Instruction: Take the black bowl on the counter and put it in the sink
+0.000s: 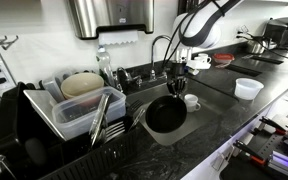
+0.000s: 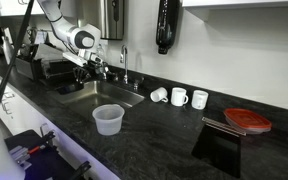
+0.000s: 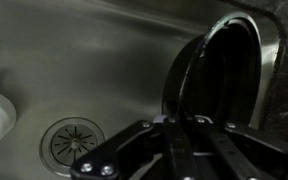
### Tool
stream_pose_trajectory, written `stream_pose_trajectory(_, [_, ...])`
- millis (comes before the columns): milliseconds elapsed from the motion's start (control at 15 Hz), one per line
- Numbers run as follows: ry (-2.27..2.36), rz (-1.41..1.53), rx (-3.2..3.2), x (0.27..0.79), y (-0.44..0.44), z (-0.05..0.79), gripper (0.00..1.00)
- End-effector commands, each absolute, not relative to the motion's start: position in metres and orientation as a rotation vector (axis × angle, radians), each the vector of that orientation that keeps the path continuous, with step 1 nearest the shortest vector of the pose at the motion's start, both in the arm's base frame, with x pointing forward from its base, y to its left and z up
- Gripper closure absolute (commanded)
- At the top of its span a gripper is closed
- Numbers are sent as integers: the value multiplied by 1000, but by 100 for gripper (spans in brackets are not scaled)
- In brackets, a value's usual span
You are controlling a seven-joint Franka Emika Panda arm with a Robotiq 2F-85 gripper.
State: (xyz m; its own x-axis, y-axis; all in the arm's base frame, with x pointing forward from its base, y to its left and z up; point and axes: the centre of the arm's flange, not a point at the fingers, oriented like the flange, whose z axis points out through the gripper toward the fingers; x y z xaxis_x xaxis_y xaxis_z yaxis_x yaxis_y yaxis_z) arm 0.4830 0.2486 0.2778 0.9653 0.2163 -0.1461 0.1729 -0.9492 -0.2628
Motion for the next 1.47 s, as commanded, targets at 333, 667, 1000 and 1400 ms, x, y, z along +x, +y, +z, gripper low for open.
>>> stream_pose_trajectory(333, [-182, 373, -2812, 573, 235, 225, 98])
stream_pose_trajectory(667, [-167, 434, -2819, 599, 233, 195, 98])
stream_pose_trajectory(1000, [-143, 491, -2844, 611, 218, 164, 98])
stream_pose_trajectory(1400, [-139, 593, -2838, 611, 215, 140, 66])
